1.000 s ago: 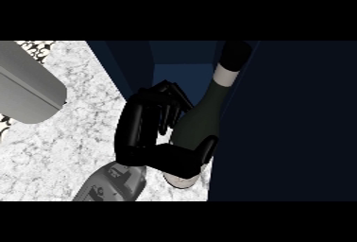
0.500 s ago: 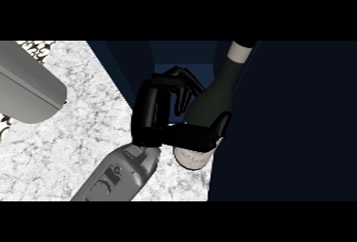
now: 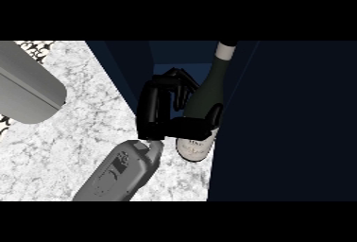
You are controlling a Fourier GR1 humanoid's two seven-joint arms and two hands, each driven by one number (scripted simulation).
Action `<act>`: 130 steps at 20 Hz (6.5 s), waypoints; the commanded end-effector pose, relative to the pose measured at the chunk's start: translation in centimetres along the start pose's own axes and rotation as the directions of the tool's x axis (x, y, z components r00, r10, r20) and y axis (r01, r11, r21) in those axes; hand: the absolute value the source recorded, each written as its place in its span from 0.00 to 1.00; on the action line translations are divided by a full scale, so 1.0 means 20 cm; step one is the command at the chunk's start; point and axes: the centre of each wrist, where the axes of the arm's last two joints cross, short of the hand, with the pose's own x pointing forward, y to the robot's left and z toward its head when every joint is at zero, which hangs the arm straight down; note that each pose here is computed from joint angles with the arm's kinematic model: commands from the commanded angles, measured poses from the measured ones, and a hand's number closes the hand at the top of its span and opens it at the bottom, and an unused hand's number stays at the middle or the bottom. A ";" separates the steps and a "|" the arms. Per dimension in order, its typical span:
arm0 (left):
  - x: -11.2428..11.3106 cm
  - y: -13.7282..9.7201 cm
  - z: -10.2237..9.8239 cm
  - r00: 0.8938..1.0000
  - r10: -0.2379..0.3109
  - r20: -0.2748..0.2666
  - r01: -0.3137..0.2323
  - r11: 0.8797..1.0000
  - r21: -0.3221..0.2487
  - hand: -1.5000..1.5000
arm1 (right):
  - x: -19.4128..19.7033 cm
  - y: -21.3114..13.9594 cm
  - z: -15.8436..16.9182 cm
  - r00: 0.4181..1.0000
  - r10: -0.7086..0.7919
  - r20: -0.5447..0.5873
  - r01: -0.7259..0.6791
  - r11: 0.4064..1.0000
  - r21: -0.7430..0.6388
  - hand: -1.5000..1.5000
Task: Pick up the wine, place it into the cabinet and close the cabinet
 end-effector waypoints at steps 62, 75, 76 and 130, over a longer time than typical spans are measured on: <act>-0.42 0.32 -0.53 0.960 -0.280 0.020 0.272 0.943 0.192 1.00 | 0.03 0.04 0.05 0.993 -0.096 0.065 0.092 0.994 0.060 0.00; -0.53 0.39 -0.44 0.993 -0.104 -0.052 0.115 0.950 0.289 1.00 | 0.04 0.05 0.04 0.995 -0.076 0.057 0.072 0.995 0.068 0.00; -0.51 0.37 -0.46 0.993 -0.098 -0.060 0.111 0.954 0.279 1.00 | 0.03 0.07 0.01 0.992 -0.109 0.066 0.103 0.991 0.079 0.00; -0.63 0.46 -0.33 0.981 -0.192 -0.038 0.196 0.962 0.190 0.00 | 0.02 0.07 0.01 0.993 -0.100 0.063 0.093 0.989 0.112 0.00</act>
